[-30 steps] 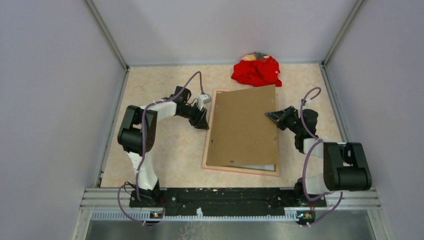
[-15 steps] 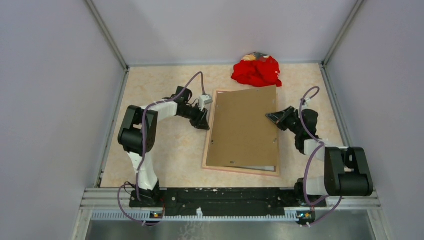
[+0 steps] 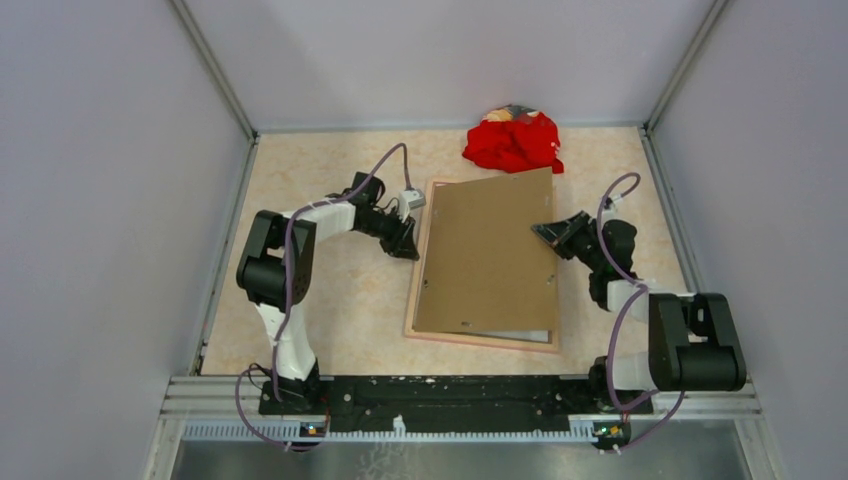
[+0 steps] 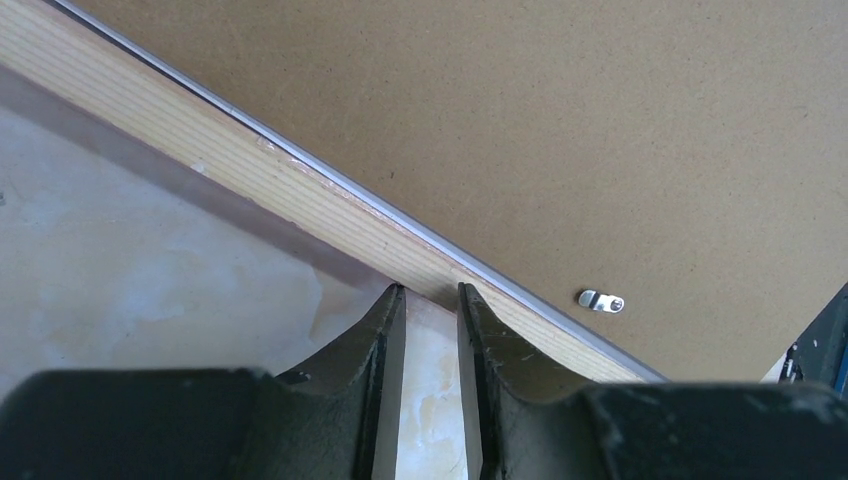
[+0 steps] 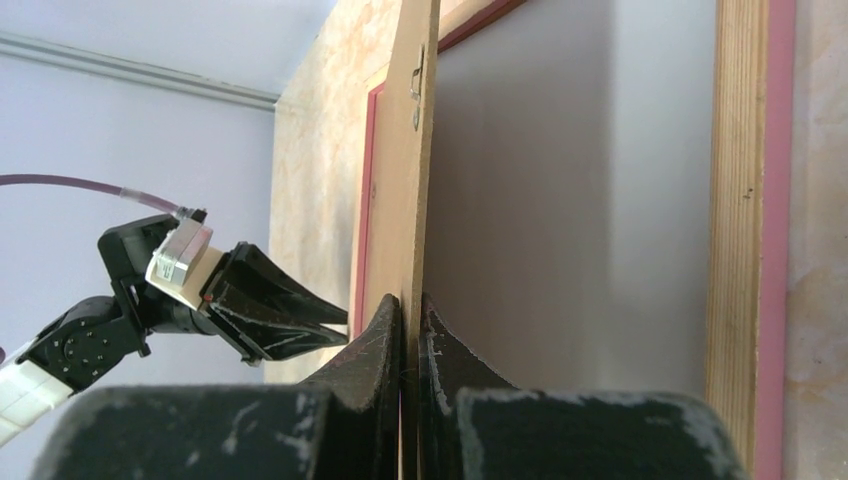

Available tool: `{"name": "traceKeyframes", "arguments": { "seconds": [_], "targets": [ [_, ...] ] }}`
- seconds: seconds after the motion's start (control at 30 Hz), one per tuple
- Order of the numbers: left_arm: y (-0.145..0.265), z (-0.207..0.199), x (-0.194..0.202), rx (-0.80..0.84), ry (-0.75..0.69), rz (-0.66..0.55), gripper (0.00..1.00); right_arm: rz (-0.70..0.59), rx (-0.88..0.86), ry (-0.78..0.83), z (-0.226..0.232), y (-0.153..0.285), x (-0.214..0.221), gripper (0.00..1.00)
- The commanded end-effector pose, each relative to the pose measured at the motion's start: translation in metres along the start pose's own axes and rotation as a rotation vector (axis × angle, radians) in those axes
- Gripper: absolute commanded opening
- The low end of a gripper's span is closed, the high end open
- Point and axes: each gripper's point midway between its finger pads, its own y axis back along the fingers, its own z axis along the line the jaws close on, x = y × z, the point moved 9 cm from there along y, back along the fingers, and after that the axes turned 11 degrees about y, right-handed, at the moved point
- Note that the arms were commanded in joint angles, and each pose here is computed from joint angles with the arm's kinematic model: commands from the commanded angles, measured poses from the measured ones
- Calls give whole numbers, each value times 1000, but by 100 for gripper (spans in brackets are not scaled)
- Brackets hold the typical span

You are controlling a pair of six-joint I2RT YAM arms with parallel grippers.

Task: Put the photo into the frame
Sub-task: Turn over the photo frame item on the photo frame.

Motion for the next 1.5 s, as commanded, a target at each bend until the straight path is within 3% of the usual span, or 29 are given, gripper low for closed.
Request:
{"name": "traceKeyframes", "arguments": {
  "seconds": [0.0, 0.33, 0.87, 0.93, 1.1, 1.17, 1.27, 1.37, 1.47],
  "targets": [
    [-7, 5, 8, 6, 5, 62, 30, -135, 3, 121, -3, -5, -14, 0],
    [-8, 6, 6, 7, 2, 66, 29, -156, -52, 144, 5, -5, -9, 0],
    [-11, 4, 4, 3, -16, 76, 29, -6, -88, 110, 1, -24, 6, 0],
    [-11, 3, 4, 4, -17, 75, 29, 32, -66, 129, 3, -27, 8, 9],
    [-6, 0, -3, -2, -24, 70, 31, 148, 69, 279, 11, -28, 8, 49],
    [-3, -2, -8, -7, -30, 61, 36, 177, 121, 336, 15, -26, 6, 61],
    [1, -5, -13, -19, -38, 55, 47, 225, 187, 388, 18, -23, 3, 69],
    [6, -7, -18, -35, -49, 45, 54, 272, 238, 455, 25, -22, 0, 98],
    [10, -9, -20, -49, -55, 42, 57, 320, 295, 521, 33, -21, -1, 99]
  ]
}}
